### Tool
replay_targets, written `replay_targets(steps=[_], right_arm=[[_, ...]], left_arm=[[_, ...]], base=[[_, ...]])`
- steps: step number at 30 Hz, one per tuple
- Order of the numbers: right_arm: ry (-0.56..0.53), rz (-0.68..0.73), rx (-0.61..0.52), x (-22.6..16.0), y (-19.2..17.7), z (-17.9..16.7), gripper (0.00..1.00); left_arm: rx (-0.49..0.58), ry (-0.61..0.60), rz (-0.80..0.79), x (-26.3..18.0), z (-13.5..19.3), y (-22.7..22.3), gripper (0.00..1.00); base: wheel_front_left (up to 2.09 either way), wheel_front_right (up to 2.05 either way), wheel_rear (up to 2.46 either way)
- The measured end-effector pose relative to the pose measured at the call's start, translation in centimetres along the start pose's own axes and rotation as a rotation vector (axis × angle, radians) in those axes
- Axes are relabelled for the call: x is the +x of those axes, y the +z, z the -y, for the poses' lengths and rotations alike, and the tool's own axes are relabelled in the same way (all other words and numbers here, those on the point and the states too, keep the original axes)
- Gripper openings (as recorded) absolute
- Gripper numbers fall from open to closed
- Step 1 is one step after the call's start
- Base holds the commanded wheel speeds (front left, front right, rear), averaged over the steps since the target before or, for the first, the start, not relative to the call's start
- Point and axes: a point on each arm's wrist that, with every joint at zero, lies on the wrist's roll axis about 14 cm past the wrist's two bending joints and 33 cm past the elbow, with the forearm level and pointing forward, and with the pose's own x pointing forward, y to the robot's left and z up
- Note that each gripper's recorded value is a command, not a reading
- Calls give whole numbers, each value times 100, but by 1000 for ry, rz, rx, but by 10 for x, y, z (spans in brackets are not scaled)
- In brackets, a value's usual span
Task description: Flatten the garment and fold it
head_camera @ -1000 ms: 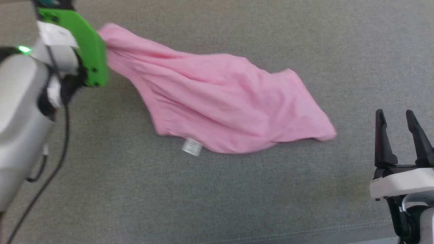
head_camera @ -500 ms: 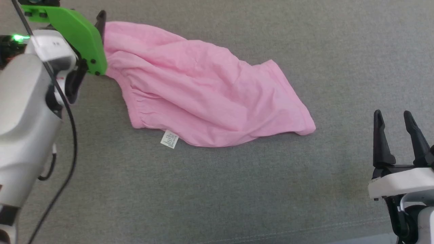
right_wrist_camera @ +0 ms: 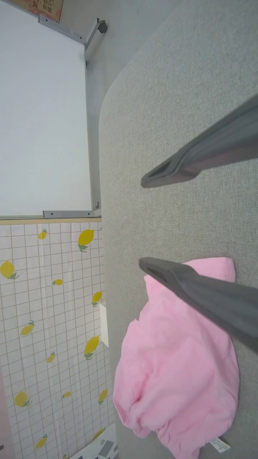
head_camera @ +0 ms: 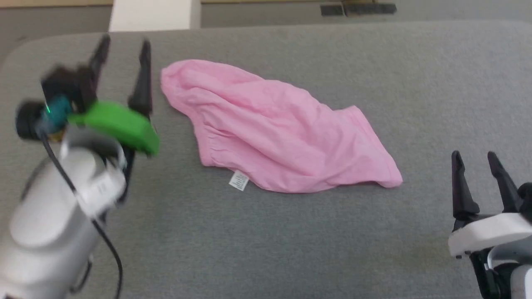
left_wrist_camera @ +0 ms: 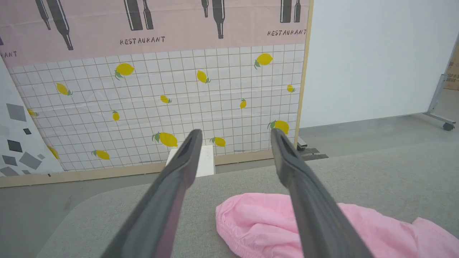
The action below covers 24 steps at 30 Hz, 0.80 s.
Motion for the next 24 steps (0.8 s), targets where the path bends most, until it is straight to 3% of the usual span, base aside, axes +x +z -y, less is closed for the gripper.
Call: replay_targets(steps=[11,19,24], right_arm=[[180,-147,19,5,-12,-50,100],[293,-387,-100,58,-14,-65,100],[319,-592,-193,92,-38,-68,100]], left_arm=[[28,129,-156,-112,-2,-54,100],[23,210,-184,-134,-18,-62,100],[18,251,-216,-141,-28,-73,100]], base=[[0,0,0],[0,0,0],[0,0,0]])
